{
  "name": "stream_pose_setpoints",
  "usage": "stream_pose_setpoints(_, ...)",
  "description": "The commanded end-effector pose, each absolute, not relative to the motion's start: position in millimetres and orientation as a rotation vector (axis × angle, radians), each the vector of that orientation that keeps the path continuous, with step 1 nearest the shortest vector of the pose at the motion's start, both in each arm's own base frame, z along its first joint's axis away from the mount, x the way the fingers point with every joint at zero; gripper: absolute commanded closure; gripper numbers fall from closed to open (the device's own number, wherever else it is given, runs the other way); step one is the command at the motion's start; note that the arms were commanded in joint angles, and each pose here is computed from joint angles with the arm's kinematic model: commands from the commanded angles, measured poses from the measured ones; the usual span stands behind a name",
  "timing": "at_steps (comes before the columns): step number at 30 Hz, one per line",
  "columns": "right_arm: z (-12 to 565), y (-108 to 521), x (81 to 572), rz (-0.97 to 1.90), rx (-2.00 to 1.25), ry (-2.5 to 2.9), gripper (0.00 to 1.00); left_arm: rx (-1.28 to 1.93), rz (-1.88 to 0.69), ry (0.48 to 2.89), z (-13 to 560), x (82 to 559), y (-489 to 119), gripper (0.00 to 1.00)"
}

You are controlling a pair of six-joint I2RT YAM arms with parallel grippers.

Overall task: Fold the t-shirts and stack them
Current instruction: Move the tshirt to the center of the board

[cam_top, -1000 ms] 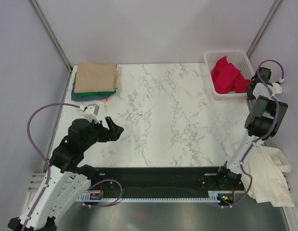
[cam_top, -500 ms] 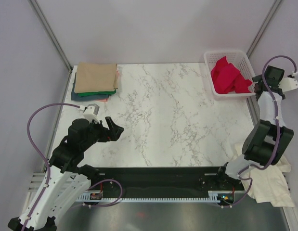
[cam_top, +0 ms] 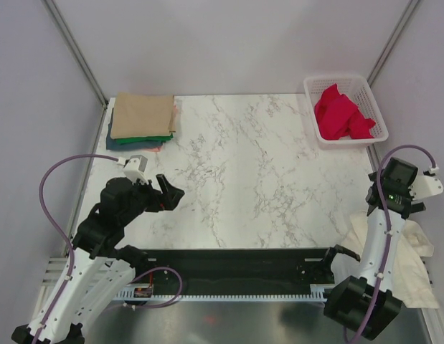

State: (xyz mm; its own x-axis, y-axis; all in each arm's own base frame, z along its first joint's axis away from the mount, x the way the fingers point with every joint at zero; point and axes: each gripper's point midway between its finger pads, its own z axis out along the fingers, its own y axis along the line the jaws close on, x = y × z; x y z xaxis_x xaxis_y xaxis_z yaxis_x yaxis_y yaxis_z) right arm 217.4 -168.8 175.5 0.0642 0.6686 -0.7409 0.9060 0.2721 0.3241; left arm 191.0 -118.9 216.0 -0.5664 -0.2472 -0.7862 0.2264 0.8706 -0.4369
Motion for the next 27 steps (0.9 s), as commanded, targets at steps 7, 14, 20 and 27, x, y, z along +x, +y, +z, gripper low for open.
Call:
stream_pose_setpoints(7, 110.8, -167.3, 191.3, -0.392, 1.580, 1.847, 0.02, 0.058, -0.644, 2.073, 215.3, 193.0, -126.7, 0.02)
stream_pose_setpoints(14, 37.5, -142.9, 197.4, -0.257, 1.608, 2.032, 0.24, 0.053, -0.636, 2.073, 214.8, 193.9, -125.6, 0.02)
stream_pose_setpoints(20, 49.6, -92.1, 227.5, 0.004, 1.458, 2.059, 1.00, 0.060, -0.636, 2.092, 211.7, 195.6, -127.7, 0.02)
stream_pose_setpoints(27, 120.0, 42.6, 269.3, 0.410, 1.140, 2.066, 1.00, 0.051, -0.623, 2.090, 211.5, 197.0, -125.6, 0.02)
